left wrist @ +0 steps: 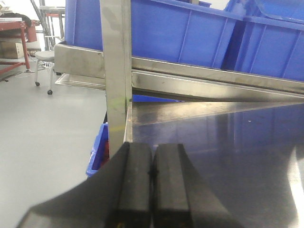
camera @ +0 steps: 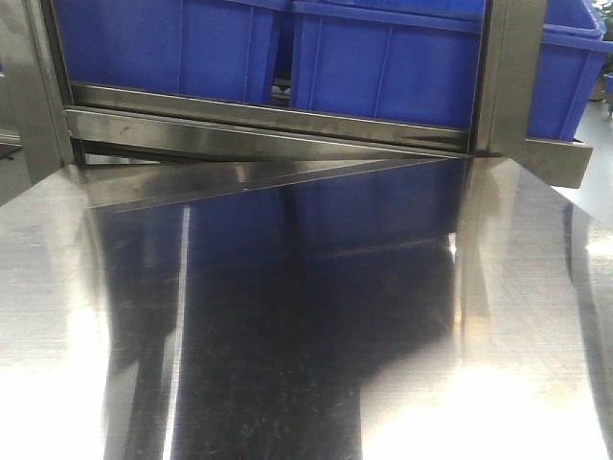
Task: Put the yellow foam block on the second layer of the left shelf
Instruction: 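Drive the base to the shelf rack holding the cube in the right gripper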
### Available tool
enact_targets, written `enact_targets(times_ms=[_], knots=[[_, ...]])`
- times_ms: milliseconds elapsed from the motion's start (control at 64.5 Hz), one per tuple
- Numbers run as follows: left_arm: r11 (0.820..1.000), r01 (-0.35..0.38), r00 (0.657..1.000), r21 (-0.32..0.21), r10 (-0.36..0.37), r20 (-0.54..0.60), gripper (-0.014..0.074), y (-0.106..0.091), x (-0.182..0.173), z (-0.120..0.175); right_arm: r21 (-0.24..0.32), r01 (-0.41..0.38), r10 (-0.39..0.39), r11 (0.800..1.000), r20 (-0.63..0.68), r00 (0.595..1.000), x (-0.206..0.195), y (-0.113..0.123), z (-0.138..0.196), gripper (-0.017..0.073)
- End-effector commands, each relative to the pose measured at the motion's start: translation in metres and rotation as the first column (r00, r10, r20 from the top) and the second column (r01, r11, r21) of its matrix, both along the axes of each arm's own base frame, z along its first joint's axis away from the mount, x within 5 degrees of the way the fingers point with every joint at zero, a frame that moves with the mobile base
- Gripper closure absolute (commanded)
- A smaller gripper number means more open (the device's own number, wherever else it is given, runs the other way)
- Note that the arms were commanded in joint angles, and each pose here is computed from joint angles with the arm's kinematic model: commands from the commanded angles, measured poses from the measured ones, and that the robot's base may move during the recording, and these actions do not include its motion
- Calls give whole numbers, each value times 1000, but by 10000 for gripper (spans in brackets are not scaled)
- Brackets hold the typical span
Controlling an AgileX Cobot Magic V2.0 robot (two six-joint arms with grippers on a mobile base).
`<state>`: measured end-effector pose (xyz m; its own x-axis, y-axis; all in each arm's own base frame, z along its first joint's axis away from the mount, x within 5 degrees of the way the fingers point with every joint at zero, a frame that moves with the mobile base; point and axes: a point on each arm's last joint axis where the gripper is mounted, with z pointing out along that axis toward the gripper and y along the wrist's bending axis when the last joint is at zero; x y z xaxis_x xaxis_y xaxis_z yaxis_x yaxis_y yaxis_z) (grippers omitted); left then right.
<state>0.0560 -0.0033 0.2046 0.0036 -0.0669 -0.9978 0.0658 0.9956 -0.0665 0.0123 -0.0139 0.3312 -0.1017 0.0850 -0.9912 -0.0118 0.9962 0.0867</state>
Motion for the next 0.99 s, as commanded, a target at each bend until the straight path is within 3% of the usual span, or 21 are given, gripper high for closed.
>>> enact_targets(times_ms=[0,977], knots=[[1000,16,999,-14,-16,47,457,-1,1,-2,-25,-5,8,1000,105,994,0,1,16,280],[1000,18,999,-14,-18,47,457,-1,1,-2,-26,-2,5,1000,91,996,0,0,14,280]])
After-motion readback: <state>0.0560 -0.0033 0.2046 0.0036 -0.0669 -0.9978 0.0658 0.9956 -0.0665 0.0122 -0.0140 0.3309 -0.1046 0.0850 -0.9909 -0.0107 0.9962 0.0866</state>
